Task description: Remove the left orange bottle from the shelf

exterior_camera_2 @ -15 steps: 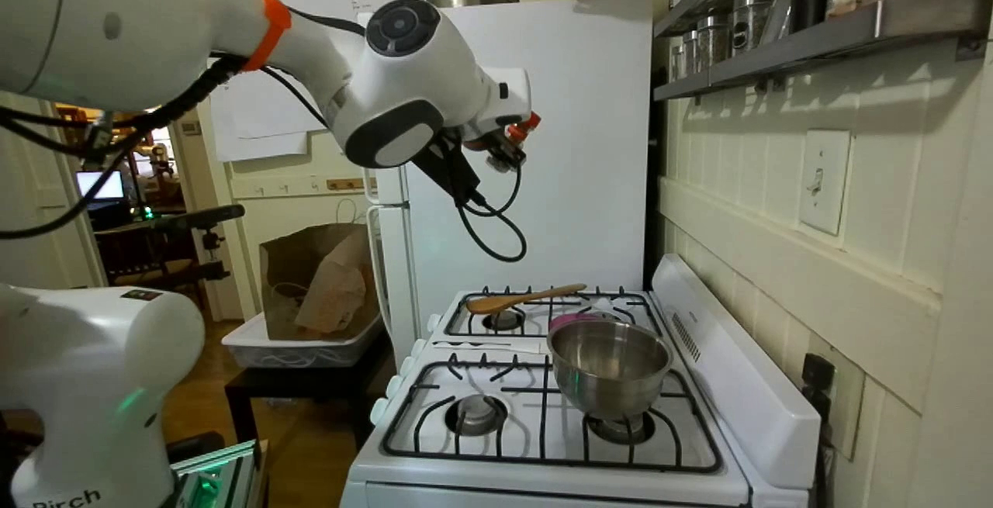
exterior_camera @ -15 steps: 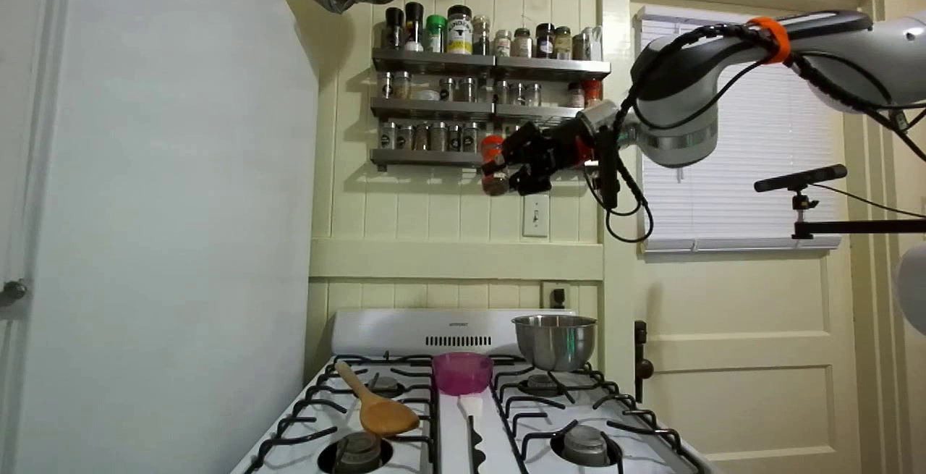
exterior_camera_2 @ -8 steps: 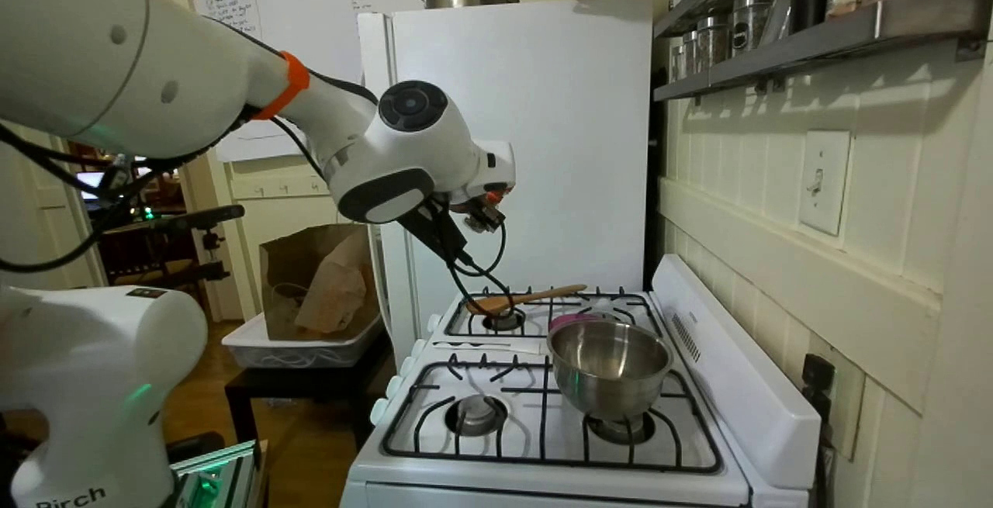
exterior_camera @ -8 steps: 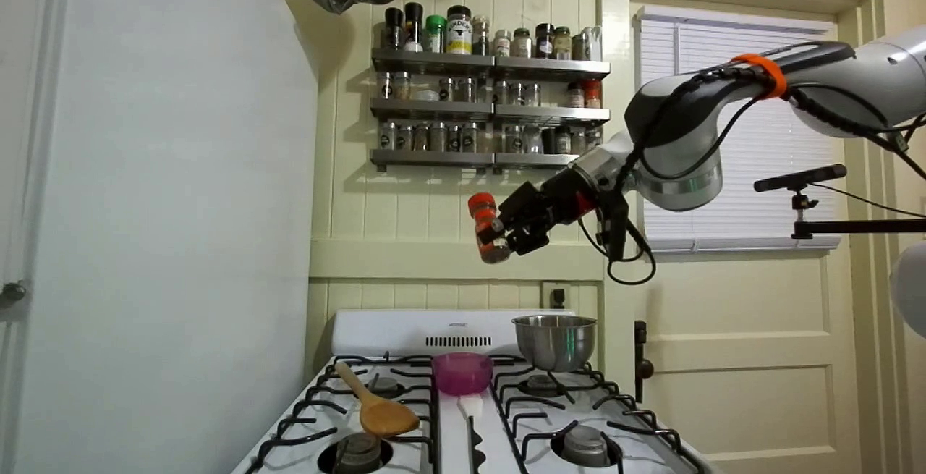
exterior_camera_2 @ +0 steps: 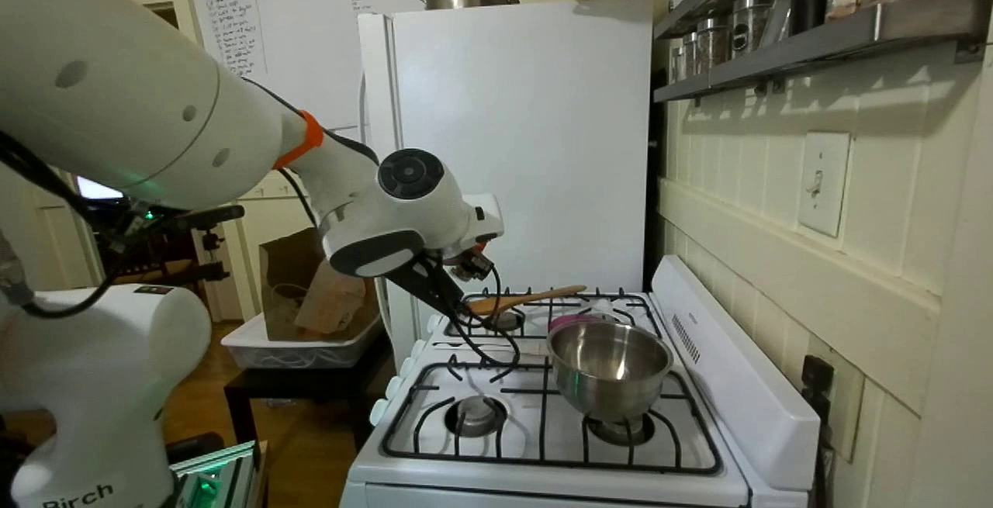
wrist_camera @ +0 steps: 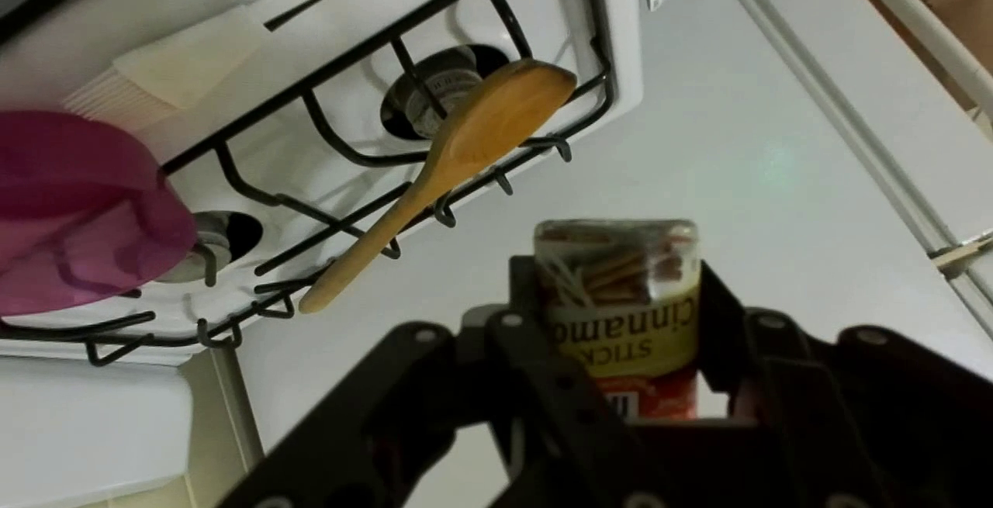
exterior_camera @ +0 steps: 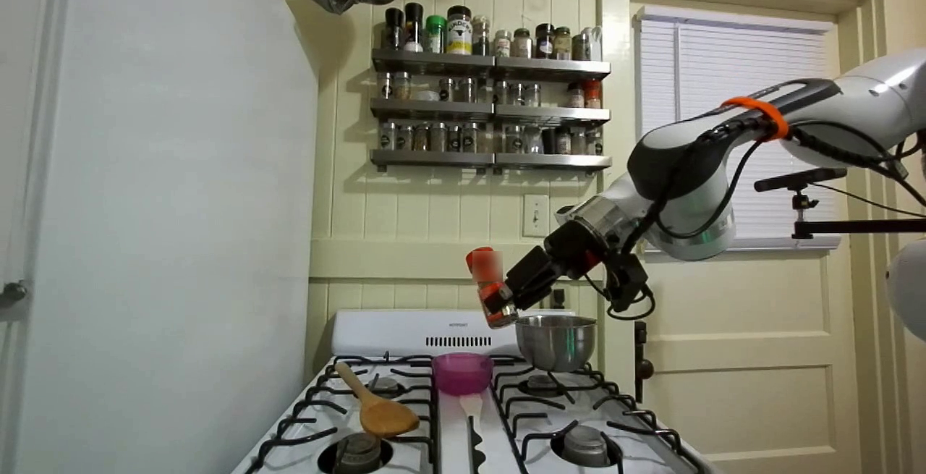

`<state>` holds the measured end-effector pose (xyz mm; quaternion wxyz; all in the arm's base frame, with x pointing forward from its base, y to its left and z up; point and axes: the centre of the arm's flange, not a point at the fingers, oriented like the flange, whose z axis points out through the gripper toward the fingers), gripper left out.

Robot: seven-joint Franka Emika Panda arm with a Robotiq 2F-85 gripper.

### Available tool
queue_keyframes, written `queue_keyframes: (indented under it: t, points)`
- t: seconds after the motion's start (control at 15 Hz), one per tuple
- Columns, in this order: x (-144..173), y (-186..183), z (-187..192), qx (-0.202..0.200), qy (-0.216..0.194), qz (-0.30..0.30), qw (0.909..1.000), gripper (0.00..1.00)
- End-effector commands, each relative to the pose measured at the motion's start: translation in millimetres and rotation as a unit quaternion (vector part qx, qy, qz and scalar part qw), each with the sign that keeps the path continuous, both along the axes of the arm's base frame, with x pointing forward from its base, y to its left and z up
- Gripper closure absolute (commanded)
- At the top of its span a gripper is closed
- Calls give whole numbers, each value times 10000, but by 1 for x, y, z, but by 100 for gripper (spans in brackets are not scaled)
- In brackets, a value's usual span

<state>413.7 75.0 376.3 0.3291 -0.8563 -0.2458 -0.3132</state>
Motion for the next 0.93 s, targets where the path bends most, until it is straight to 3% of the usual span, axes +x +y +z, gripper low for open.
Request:
queue_keyframes:
  t: [0.0, 0.13, 0.2, 0.67, 0.87]
  points:
    - [1, 0, -3, -13, -3, 33, 10000, 52]
    - [3, 1, -3, -21, -28, 61, 10000, 52]
    - [3, 1, -3, -23, -34, 66, 10000, 77]
    - [-10, 24, -49, -447, -700, 974, 9918, 77]
    - [-11, 22, -68, -534, -1140, 1053, 9864, 77]
